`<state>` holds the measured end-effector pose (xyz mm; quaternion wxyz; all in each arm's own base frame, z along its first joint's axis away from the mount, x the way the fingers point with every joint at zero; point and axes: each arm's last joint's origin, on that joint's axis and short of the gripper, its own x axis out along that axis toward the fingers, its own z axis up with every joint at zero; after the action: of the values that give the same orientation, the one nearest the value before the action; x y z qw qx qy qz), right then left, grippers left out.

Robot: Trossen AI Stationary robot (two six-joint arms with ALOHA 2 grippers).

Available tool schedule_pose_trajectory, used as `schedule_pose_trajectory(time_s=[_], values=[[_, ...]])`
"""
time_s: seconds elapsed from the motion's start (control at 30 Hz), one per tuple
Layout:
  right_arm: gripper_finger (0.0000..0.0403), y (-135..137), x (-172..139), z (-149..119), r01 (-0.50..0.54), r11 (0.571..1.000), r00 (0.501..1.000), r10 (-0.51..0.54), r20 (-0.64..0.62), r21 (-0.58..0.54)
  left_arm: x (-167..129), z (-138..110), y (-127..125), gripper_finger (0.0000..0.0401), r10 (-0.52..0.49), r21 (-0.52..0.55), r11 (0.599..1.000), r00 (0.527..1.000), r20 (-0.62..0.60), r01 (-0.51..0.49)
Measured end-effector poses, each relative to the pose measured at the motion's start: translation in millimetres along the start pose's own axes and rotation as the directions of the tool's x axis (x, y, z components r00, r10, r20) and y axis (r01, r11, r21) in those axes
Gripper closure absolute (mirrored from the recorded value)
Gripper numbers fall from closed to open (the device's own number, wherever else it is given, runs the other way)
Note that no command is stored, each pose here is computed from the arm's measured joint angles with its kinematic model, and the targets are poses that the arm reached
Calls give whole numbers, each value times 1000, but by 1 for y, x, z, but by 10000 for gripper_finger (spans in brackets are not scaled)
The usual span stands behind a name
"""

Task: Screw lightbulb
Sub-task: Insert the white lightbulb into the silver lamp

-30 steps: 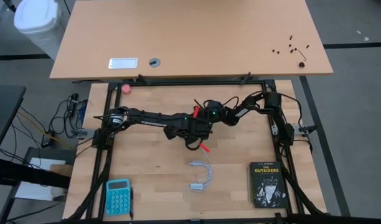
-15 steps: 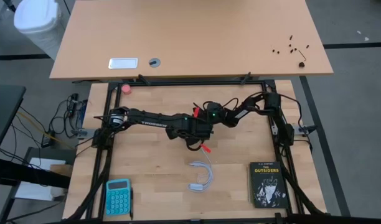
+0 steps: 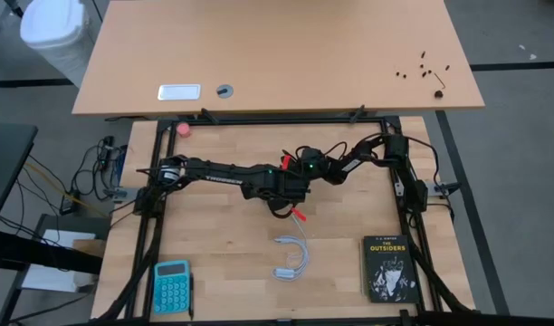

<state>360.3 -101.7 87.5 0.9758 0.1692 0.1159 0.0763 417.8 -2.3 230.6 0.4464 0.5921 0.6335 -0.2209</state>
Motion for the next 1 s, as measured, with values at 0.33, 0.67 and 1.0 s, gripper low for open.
schedule_pose_trajectory(time_s=[0.33,0.67,1.0], values=[[176,-1,-1,0,3,1000,1000,-3,-2,-16,0,1,0,109,-2,-96,995,1000,5,2],[176,-2,-1,0,6,1000,1000,-6,-2,-19,-2,4,-1,69,-7,-105,994,999,54,13],[176,-5,-2,0,8,999,1000,-8,-6,-32,-8,12,-3,48,19,-194,981,1000,17,-15]])
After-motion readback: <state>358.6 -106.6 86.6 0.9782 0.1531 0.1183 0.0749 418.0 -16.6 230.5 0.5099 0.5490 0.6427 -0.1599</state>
